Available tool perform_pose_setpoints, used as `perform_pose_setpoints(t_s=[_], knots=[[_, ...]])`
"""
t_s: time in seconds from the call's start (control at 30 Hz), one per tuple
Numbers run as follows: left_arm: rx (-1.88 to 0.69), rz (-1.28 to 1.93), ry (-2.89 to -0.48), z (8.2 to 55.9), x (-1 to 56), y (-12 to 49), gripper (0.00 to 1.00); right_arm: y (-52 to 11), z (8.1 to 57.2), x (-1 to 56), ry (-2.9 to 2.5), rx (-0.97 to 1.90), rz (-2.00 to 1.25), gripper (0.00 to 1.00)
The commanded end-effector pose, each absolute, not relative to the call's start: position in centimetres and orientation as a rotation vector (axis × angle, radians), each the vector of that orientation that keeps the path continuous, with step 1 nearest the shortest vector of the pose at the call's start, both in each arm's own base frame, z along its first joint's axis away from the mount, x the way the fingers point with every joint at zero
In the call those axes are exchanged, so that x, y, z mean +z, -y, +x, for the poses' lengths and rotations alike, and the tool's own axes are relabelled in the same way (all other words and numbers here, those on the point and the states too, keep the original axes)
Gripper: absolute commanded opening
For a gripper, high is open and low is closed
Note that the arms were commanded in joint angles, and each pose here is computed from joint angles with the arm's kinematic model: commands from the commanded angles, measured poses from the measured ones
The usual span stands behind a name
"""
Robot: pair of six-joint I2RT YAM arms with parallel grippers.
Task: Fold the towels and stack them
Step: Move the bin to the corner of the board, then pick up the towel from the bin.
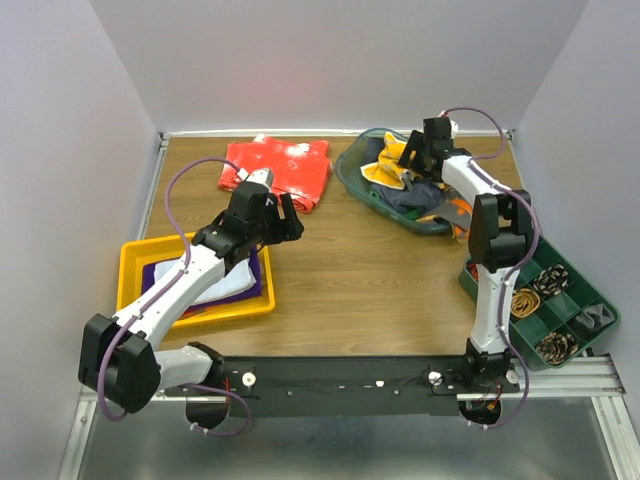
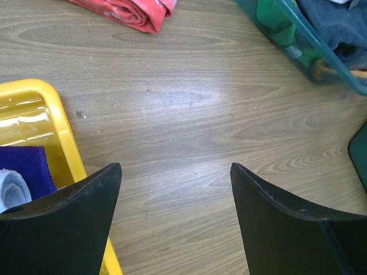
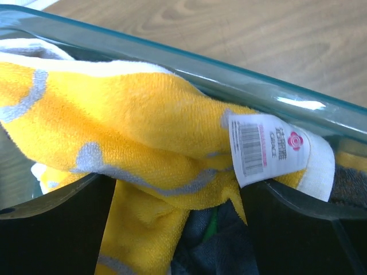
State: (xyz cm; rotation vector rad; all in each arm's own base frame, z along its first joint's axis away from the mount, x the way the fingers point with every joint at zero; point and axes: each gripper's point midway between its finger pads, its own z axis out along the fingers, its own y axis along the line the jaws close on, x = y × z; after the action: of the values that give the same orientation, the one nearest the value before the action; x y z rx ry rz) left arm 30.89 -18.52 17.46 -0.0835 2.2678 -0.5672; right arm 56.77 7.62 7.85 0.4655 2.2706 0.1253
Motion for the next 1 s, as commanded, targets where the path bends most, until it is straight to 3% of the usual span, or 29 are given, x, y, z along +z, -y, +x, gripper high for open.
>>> perform_pose_setpoints(t_s=[0.0, 0.27, 0.53, 0.8, 0.87, 0.97], knots=[[-0.589, -0.087, -2.27, 30.3, 17.1, 18.5, 0.85, -8.3, 57.4, 9.8, -2.29, 0.114, 0.345, 0.94], [-0.624, -0.097, -2.249, 30.4, 17.6, 18.9, 0.85, -10.3, 53.5, 16.3, -2.241, 0.125, 0.303, 0.95], [-0.63, -0.101, -2.235, 30.5, 18.0, 19.0, 0.85, -13.0, 50.2, 13.5, -2.306, 0.056, 0.246, 0.94], [-0.632, -0.109, -2.238, 30.4, 17.8, 19.0, 0.84, -12.3, 52.7, 11.3, -2.31, -0.057, 0.217, 0.91], [-0.629, -0.113, -2.234, 30.4, 17.9, 18.9, 0.84, -12.0, 53.5, 10.9, -2.317, -0.097, 0.212, 0.82], [-0.628, -0.113, -2.232, 30.5, 17.9, 18.9, 0.84, -11.7, 54.5, 11.7, -2.29, -0.112, 0.214, 0.58]])
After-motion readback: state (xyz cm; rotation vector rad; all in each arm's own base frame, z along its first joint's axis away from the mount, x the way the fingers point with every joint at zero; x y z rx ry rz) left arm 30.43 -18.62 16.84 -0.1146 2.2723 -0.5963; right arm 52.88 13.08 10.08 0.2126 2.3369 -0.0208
